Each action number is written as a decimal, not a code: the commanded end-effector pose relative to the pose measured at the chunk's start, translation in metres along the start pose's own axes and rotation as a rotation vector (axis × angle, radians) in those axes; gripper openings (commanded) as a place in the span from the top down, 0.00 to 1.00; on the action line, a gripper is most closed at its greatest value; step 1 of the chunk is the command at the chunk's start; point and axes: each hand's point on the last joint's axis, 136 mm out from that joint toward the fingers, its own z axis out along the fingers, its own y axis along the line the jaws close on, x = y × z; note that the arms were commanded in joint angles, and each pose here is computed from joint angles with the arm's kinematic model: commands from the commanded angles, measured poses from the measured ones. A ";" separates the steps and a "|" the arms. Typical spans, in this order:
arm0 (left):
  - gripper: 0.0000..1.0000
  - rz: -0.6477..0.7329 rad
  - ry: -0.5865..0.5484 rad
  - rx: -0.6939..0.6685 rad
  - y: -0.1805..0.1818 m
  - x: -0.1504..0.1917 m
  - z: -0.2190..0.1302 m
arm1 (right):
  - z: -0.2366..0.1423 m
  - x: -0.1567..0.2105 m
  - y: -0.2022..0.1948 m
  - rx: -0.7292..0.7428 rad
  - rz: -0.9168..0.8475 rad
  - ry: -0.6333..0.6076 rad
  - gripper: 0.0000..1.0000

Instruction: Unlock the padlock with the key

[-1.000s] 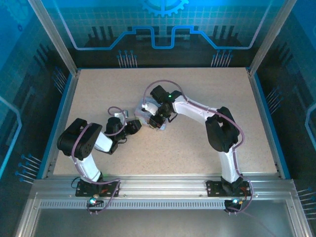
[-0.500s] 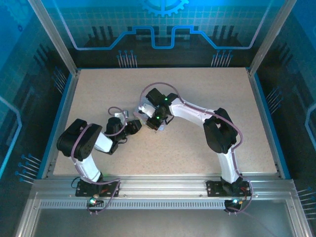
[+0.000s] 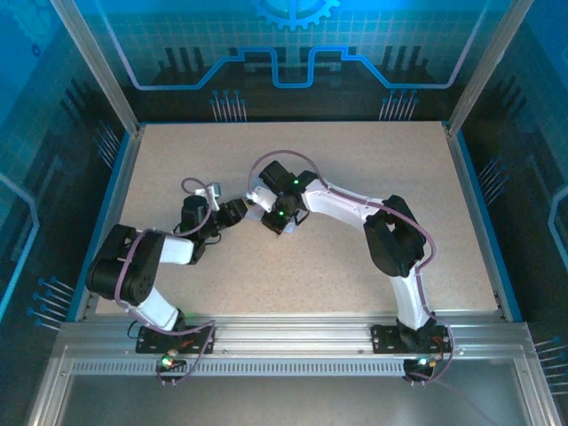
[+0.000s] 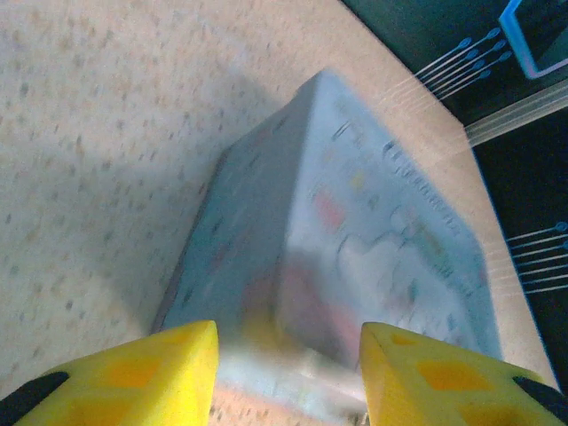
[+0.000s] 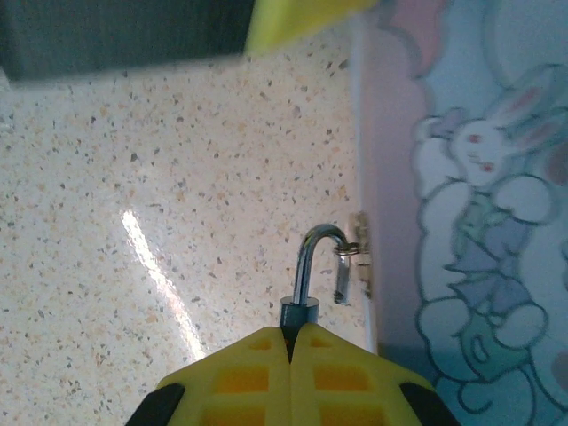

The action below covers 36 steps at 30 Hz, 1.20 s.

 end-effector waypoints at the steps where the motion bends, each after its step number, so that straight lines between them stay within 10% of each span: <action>1: 0.52 0.010 -0.020 0.026 -0.006 -0.019 0.005 | 0.002 0.014 0.014 -0.025 -0.027 0.044 1.00; 18: 0.51 -0.069 0.101 0.125 0.000 0.020 0.032 | 0.002 -0.003 0.024 -0.107 0.041 -0.006 1.00; 36: 0.54 -0.101 0.118 0.141 -0.003 0.044 0.028 | 0.027 -0.034 0.002 0.124 -0.048 -0.145 1.00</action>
